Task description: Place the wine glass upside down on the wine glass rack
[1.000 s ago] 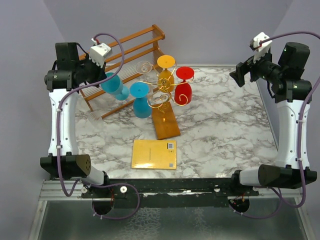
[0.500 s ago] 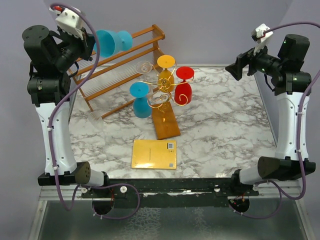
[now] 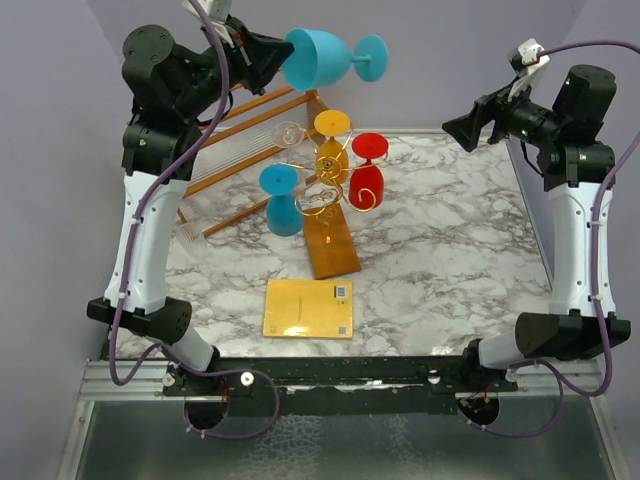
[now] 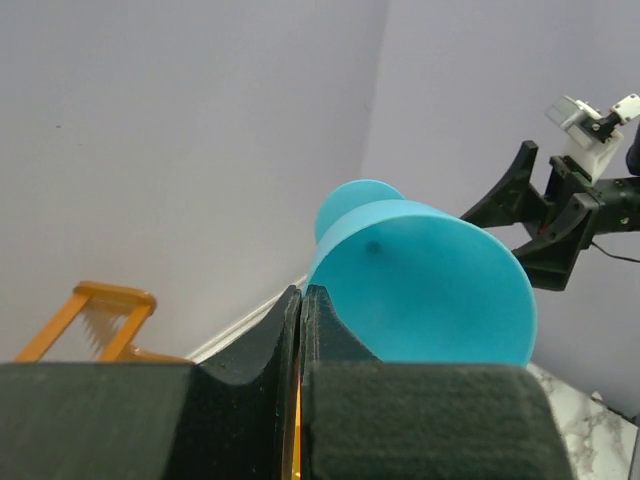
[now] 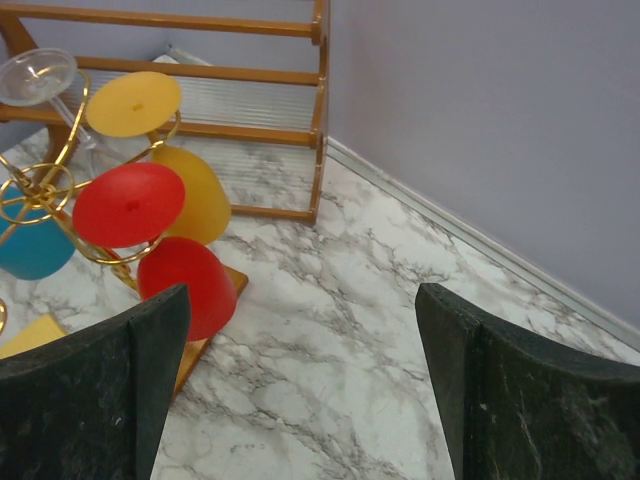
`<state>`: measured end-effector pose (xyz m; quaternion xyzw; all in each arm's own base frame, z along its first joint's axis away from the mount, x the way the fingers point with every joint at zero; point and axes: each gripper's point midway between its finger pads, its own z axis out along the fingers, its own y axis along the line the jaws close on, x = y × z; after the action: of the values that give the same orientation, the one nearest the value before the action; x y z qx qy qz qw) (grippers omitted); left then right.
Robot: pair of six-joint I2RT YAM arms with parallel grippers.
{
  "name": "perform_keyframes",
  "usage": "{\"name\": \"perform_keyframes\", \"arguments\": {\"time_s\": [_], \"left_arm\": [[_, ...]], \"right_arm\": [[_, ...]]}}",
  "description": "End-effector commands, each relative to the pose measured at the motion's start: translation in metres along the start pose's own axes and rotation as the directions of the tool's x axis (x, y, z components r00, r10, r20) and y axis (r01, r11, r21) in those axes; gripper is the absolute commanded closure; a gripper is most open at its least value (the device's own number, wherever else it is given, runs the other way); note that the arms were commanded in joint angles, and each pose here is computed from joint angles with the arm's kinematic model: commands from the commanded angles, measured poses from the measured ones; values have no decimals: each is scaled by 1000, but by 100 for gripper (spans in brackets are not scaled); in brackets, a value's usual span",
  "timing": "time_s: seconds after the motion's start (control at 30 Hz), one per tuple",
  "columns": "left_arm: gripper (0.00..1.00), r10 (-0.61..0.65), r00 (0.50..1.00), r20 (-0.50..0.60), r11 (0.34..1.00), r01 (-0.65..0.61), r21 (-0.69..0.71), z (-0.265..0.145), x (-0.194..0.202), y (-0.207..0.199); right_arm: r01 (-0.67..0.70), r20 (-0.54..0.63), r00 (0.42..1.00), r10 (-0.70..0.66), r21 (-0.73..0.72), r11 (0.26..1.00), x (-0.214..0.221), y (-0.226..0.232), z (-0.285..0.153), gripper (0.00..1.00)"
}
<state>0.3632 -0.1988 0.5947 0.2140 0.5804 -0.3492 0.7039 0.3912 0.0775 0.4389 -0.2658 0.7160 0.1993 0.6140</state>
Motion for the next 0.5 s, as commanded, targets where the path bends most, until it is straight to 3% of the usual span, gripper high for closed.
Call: {"name": "perform_keyframes", "arguments": {"time_s": [0.0,0.33,0.47], "left_arm": [[100,-27,998,60,997,23,72,18,-14,-25],[100,30,999,32,995,-33,93,48,9,-50],[100,44,998,36,993,-48,104,49,8,-58]], "right_arm": [[-70,63,995,79,-143,987,-14,23,7,9],[-166,87,976,199,-298,940,-33,60,21,22],[-188,102,969,225,-286,940,-40,61,25,27]]}}
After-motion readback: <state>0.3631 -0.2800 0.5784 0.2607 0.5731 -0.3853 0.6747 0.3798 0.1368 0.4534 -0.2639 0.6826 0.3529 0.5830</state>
